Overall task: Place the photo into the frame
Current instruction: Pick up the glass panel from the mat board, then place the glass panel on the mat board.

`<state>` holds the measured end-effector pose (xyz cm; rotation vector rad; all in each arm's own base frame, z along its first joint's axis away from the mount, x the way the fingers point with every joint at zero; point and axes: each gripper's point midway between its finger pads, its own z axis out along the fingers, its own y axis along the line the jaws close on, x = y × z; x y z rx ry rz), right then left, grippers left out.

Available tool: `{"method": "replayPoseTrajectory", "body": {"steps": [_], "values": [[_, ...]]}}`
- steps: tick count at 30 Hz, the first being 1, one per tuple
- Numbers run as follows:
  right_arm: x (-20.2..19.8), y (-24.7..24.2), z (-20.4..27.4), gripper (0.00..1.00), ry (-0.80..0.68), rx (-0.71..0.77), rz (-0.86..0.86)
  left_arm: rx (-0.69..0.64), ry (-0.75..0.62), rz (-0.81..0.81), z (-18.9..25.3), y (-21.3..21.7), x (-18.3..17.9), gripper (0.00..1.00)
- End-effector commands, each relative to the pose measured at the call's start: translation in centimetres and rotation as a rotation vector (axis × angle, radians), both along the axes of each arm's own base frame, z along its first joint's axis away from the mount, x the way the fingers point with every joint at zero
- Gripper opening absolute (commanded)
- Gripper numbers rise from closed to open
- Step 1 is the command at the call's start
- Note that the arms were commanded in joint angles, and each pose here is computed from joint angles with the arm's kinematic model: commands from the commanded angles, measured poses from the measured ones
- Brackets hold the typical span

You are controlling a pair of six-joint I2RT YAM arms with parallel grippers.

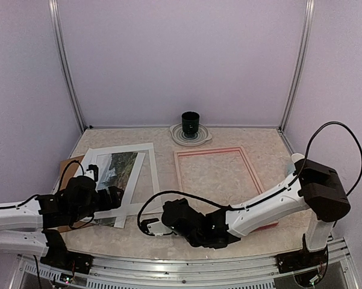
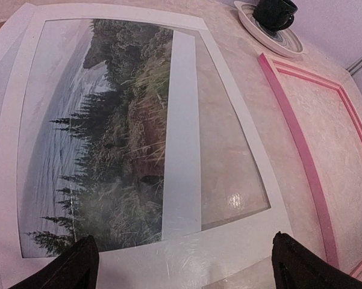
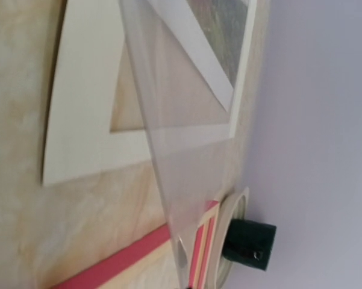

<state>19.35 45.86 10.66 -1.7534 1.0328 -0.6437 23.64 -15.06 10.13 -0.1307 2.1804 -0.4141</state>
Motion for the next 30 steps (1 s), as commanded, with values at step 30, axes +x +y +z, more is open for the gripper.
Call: {"method": "replayPoseTrajectory", "body": {"steps": [30], "values": [[-3.9, -7.8, -0.8, 0.0, -0.005, -0.096, -0.146, -0.035, -0.018, -0.022, -0.4, -0.4, -0.3, 0.99]]}}
